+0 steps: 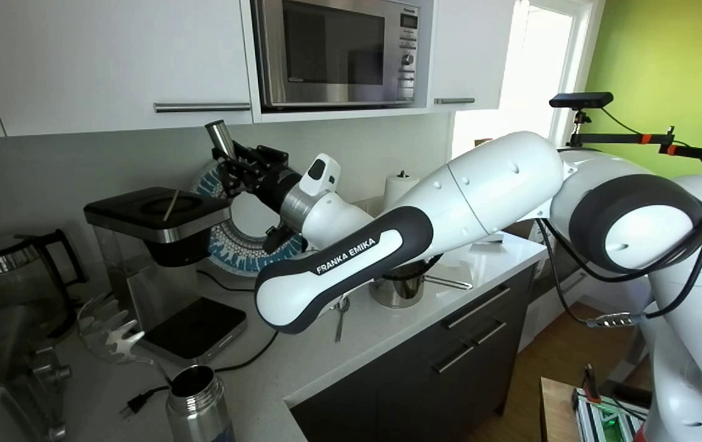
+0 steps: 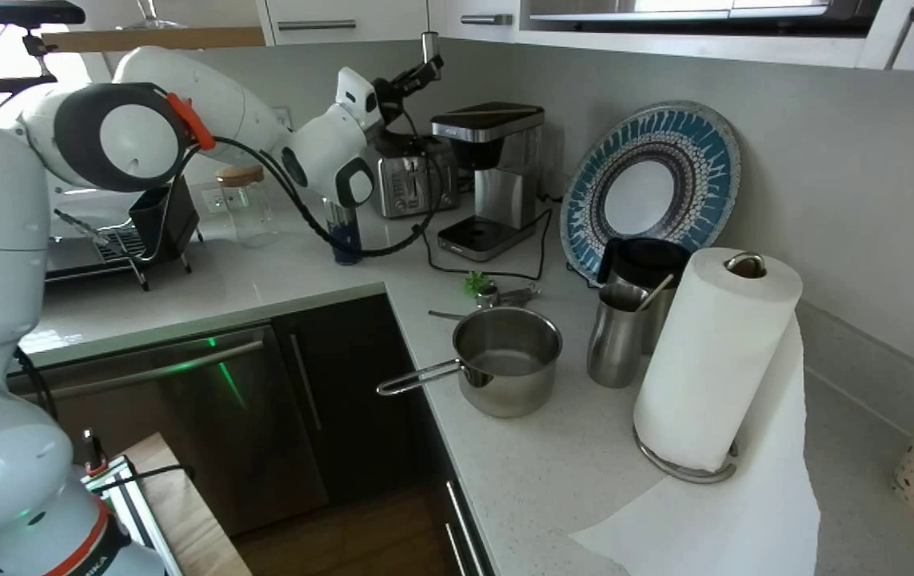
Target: Pick up the silver object from the bottom of the coffee machine and put it on top of the coffee machine
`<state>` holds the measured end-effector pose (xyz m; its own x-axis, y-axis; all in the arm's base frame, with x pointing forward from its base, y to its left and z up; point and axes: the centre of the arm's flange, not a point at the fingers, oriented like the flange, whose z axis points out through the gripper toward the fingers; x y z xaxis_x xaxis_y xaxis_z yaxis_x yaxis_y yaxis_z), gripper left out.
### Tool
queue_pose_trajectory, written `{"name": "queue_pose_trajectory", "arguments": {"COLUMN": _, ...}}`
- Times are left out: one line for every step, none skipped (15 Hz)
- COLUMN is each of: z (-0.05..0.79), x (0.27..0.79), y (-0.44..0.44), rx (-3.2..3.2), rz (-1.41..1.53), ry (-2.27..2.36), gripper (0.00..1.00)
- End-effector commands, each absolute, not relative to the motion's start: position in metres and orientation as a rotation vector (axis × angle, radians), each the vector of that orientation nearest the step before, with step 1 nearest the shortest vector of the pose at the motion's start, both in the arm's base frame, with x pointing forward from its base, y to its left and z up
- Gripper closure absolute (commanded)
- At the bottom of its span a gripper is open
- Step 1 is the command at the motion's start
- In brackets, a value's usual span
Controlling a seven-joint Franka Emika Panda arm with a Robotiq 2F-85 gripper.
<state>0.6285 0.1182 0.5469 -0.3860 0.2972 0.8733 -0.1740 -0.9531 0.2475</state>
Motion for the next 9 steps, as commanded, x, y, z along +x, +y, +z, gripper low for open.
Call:
{"name": "queue_pose_trajectory", "arguments": {"z": 0.544, "x": 0.628, "y": 0.118, "rx": 1.554, "rz": 2.394, "ry": 0.167, "gripper": 0.64}}
{"name": "queue_pose_trajectory", "arguments": {"z": 0.542, "x": 0.628, "y": 0.119, "rx": 1.56, "rz": 2.391, "ry": 0.168, "gripper": 0.89}}
{"name": "queue_pose_trajectory", "arguments": {"z": 0.54, "x": 0.634, "y": 0.115, "rx": 1.523, "rz": 2.417, "ry": 0.128, "gripper": 0.89}}
{"name": "queue_pose_trajectory", "arguments": {"z": 0.539, "x": 0.637, "y": 0.112, "rx": 1.497, "rz": 2.429, "ry": 0.112, "gripper": 0.89}}
{"name": "queue_pose_trajectory", "arguments": {"z": 0.537, "x": 0.641, "y": 0.107, "rx": 1.462, "rz": 2.455, "ry": 0.117, "gripper": 0.89}}
{"name": "queue_pose_trajectory", "arguments": {"z": 0.535, "x": 0.644, "y": 0.103, "rx": 1.447, "rz": 2.485, "ry": 0.117, "gripper": 0.89}}
{"name": "queue_pose_trajectory", "arguments": {"z": 0.534, "x": 0.652, "y": 0.096, "rx": 1.441, "rz": 2.511, "ry": 0.117, "gripper": 0.89}}
{"name": "queue_pose_trajectory", "arguments": {"z": 0.531, "x": 0.659, "y": 0.093, "rx": 1.439, "rz": 2.546, "ry": 0.098, "gripper": 0.89}}
{"name": "queue_pose_trajectory", "arguments": {"z": 0.527, "x": 0.665, "y": 0.091, "rx": 1.446, "rz": 2.563, "ry": 0.093, "gripper": 0.89}}
